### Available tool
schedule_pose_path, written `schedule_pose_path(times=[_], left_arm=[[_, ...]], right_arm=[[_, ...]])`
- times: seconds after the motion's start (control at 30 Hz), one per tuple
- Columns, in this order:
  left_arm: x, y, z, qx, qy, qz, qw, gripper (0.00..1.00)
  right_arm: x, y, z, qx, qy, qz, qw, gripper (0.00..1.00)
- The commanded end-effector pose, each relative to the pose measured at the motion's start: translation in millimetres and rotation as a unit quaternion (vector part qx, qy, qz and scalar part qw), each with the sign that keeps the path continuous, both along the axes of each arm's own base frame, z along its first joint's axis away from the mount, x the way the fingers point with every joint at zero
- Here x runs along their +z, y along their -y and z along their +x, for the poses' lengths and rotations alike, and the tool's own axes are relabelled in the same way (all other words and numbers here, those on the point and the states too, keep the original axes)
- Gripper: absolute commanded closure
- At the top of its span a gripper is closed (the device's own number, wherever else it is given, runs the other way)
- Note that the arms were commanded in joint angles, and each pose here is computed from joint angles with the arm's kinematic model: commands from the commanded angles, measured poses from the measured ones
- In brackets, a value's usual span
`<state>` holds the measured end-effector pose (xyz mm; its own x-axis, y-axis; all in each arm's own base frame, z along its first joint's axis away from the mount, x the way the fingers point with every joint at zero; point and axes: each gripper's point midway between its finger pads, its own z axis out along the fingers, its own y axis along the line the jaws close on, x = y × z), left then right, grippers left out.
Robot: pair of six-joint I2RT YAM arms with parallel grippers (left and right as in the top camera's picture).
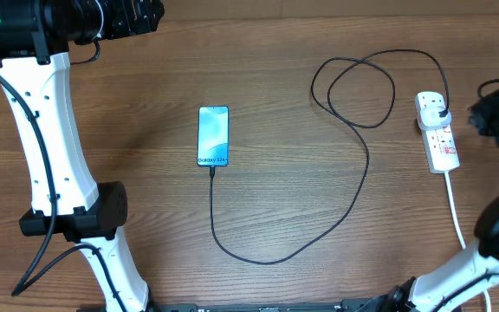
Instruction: Plug charger to phone and switch on socket
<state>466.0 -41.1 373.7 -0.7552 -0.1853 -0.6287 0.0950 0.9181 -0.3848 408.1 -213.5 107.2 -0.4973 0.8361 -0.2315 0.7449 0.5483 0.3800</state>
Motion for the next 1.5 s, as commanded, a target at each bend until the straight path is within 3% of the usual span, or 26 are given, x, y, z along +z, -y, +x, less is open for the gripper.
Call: schedule_pose_path(times=[0.0,0.43,0.63,0.9,0.97,1.03,1.27,1.47], left_arm=[[3,1,-2,0.0,0.004,0.003,1.0,0.0],[3,1,-2,0.0,0.004,0.003,1.0,0.0],[3,1,-2,0.0,0.004,0.003,1.0,0.0],[3,1,-2,0.0,0.004,0.003,1.0,0.01],[3,1,-2,0.0,0.004,0.003,1.0,0.0],[3,1,-2,0.0,0.004,0.003,1.0,0.0],[3,1,-2,0.001,0.004,0.003,1.0,0.0],[3,1,-2,0.0,0.004,0.003,1.0,0.0]], right_arm=[[81,-6,6,0.018,0.082,-0.046,0.995,0.96],[176,-99,-28,0.178,0.161,-0.08,0.967,0.91],[209,-143,-61,0.222,0.178,-0.092,0.954,0.79],[249,-183,-133,0.238,0.206,-0.105,0.943,0.4],[253,-191,-156,0.238,0.206,-0.105,0.943,0.24],[255,-199,-176,0.238,0.203,-0.103,0.944,0.0],[243,-221,-235,0.239,0.166,-0.078,0.954,0.0],[237,-225,-245,0.239,0.15,-0.067,0.957,0.0]])
